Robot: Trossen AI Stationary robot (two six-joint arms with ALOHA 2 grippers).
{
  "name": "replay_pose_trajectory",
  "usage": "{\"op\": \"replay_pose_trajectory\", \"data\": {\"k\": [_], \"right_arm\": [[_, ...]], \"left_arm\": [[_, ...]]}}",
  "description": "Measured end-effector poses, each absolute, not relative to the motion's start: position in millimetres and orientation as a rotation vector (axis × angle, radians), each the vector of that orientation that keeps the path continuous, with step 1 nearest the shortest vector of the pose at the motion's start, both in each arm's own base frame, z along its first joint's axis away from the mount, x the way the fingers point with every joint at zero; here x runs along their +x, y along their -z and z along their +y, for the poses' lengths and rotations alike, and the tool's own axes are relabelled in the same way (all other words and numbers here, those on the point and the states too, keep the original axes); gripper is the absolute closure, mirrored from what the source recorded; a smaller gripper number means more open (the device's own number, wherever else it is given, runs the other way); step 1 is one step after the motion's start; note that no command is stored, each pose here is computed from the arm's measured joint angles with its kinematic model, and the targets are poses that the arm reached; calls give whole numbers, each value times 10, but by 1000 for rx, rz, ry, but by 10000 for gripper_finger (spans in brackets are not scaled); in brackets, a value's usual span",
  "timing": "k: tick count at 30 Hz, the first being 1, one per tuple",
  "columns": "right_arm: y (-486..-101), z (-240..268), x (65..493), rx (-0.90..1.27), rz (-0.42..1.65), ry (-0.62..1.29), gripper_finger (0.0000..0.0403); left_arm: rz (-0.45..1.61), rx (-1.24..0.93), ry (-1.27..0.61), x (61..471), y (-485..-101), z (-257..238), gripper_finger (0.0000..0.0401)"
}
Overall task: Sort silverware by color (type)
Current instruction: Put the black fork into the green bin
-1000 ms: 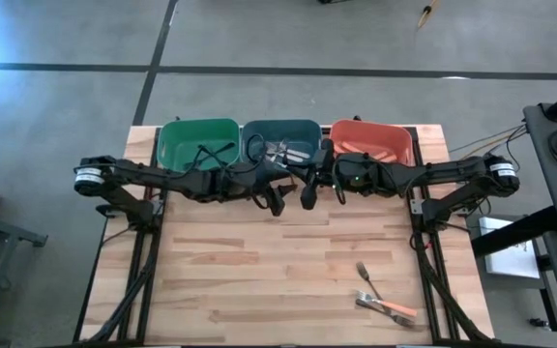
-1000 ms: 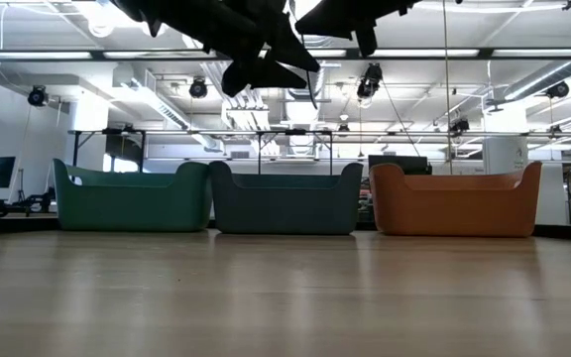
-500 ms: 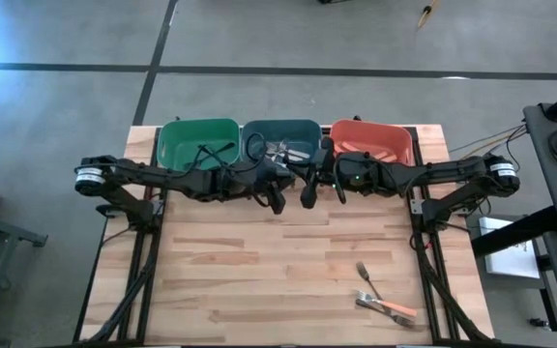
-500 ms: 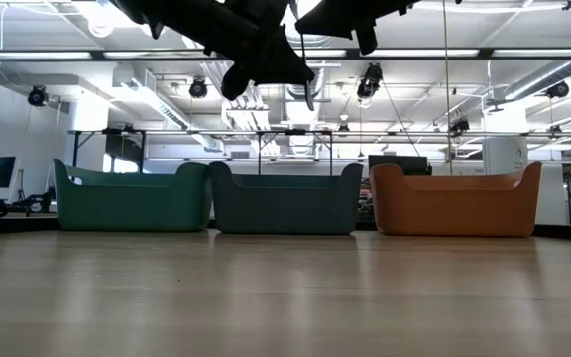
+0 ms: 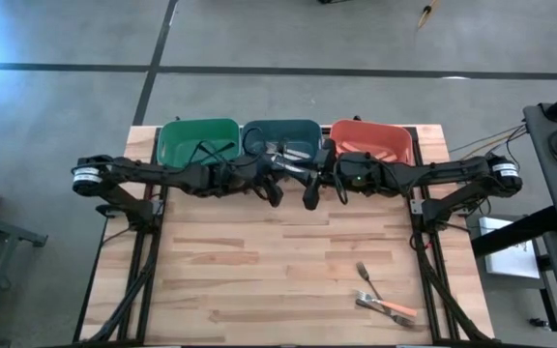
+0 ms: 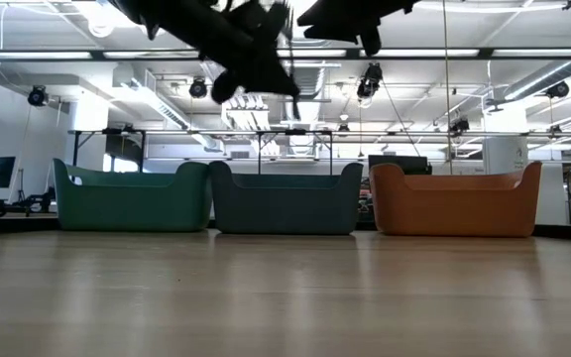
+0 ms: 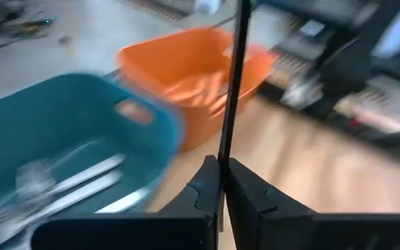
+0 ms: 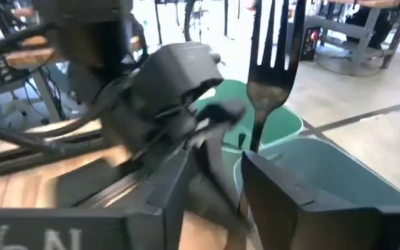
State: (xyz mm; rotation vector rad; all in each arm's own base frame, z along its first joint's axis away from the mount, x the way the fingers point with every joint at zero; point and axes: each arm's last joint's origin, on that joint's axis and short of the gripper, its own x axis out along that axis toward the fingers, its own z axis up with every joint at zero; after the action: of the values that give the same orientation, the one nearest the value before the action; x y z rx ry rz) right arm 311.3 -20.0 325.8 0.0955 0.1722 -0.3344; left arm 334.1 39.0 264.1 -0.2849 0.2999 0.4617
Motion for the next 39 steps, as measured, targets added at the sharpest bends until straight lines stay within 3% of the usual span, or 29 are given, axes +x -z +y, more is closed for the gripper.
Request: {"op": "replay_pose_trajectory", "data": {"k": [7,11,17,21,31,39], "right_arm": [[-3380,-242,2830,138,343,377,244],[-3397,-260,2647,174,520,421,252],[-3258,-245,2436,260,757,494,273],[-3154,-240,2345,307,876,549,284],[-3059,-169,2225,420,993,629,294],[-3041,58,2204,516,1073,486,281]], "left_arm": [[642,-182,-692,2802,-2764,720,401],[841,-62,-846,2347,-2861,877,401],[1087,93,-923,1905,-2809,1054,401],[1180,119,-1003,1759,-2728,1209,401],[1402,101,-997,1614,-2315,1323,385],[1411,101,-994,1614,-2295,1323,358]]}}
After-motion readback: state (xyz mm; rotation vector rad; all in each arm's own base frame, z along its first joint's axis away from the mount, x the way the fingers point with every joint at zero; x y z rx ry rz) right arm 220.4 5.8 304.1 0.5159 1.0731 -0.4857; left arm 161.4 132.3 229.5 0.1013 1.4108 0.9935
